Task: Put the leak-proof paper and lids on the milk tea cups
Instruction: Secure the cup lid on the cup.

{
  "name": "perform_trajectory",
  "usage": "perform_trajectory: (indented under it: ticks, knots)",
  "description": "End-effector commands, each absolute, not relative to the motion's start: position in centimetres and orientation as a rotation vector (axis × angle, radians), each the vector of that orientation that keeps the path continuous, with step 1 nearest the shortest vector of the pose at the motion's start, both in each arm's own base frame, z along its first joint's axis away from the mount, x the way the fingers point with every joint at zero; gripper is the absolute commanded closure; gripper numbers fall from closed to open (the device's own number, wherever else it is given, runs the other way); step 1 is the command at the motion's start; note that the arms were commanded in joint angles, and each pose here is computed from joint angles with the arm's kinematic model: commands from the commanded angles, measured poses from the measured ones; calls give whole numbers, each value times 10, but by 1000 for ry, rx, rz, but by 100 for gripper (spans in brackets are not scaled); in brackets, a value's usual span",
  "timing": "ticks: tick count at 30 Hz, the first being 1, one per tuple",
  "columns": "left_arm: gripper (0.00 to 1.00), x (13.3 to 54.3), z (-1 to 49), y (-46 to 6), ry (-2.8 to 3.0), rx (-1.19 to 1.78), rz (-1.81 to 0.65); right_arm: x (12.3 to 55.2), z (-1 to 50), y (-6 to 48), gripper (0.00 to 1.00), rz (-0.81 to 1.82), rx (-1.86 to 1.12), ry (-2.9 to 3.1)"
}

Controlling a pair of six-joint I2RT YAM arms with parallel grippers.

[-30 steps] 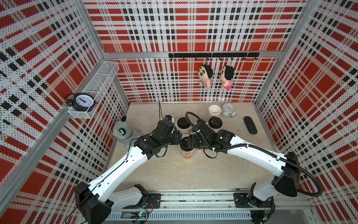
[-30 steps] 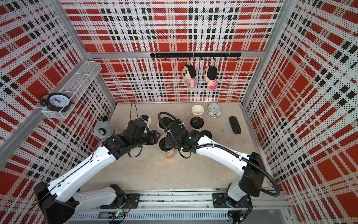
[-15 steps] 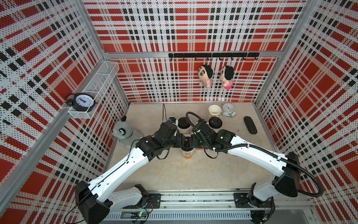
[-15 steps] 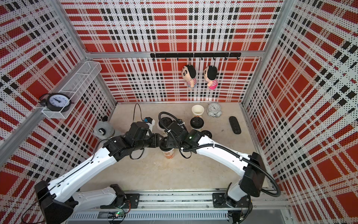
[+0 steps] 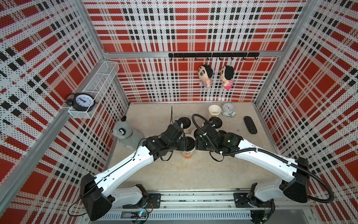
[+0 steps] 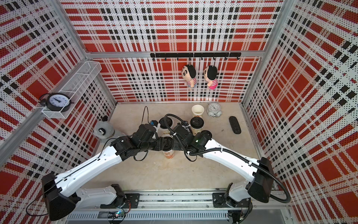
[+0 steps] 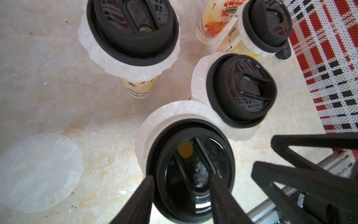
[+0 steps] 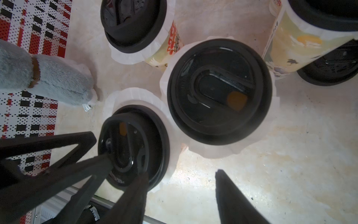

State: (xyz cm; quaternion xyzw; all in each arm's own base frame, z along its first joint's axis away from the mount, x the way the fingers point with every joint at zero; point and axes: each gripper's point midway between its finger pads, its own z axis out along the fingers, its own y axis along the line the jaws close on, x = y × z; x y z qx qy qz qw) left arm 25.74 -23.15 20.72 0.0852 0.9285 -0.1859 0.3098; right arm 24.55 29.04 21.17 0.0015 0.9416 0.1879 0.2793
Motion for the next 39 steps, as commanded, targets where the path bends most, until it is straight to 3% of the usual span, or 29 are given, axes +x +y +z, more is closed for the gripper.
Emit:
perform_trajectory:
  ticks: [1, 13, 39]
  knots:
    - [49, 261, 204, -230, 2453, 230, -447, 241, 214, 285, 42, 508, 34, 2515]
    - [50, 256, 173, -228, 2522, 252, -395, 244, 204, 292, 42, 524, 47, 2520]
    - [50, 240, 160, -222, 2555, 258, -423, 256, 184, 304, 53, 500, 102, 2538]
